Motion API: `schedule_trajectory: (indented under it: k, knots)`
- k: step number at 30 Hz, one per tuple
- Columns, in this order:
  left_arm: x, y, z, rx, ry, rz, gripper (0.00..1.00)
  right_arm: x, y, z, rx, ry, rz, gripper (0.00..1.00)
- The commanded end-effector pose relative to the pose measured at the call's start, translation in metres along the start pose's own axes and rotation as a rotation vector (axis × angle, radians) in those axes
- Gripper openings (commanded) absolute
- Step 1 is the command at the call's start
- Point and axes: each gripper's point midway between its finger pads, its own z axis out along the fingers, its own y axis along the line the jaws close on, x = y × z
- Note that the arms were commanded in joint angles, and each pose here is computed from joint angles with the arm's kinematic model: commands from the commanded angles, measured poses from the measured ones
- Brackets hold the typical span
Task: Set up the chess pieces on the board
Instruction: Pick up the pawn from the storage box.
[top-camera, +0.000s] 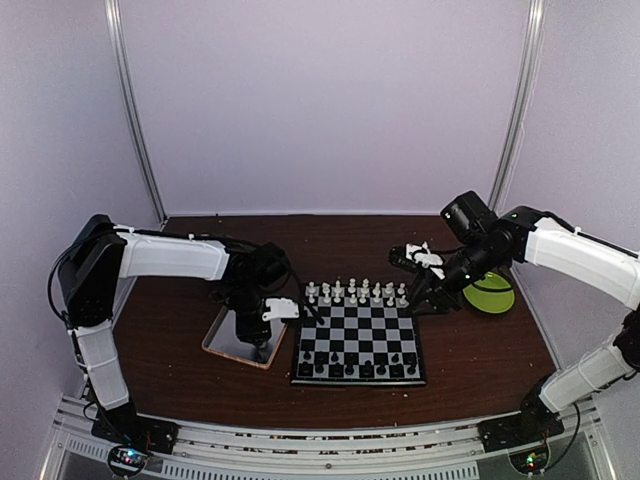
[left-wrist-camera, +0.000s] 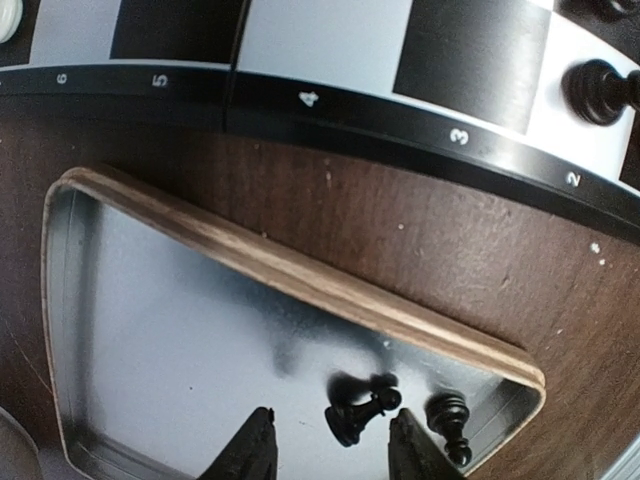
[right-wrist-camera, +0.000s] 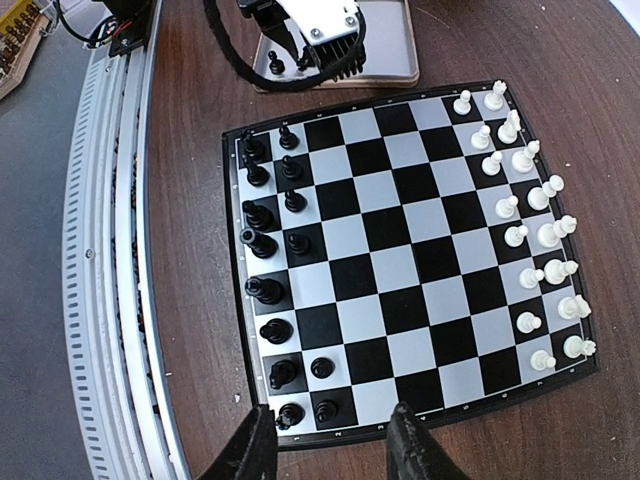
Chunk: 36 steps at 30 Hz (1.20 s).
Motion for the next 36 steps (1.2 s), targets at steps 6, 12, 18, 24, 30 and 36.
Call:
schedule_trajectory:
  k: [6,12,18,24,30,36]
  knots:
    - [0.003,-0.012,0.016,0.058,0.002,0.015,0.40,0.003,0.003,0.000,-0.027,0.003,0.001,0.38]
    - [0.004,-0.012,0.022,0.059,0.012,0.014,0.38,0.003,0.003,-0.001,-0.026,0.003,0.001,0.38]
    - [0.005,-0.011,0.024,0.053,0.013,0.010,0.35,0.004,0.003,-0.002,-0.031,0.002,0.003,0.38]
    - [0.008,-0.017,0.027,0.068,0.022,0.000,0.31,0.005,0.003,-0.001,-0.037,0.006,0.007,0.37]
    - [0.015,-0.020,0.025,0.064,0.041,-0.030,0.26,0.005,0.003,-0.001,-0.040,0.007,0.008,0.37]
    - [0.025,-0.028,0.027,0.076,0.072,-0.082,0.35,0.006,0.004,0.001,-0.048,0.011,0.009,0.37]
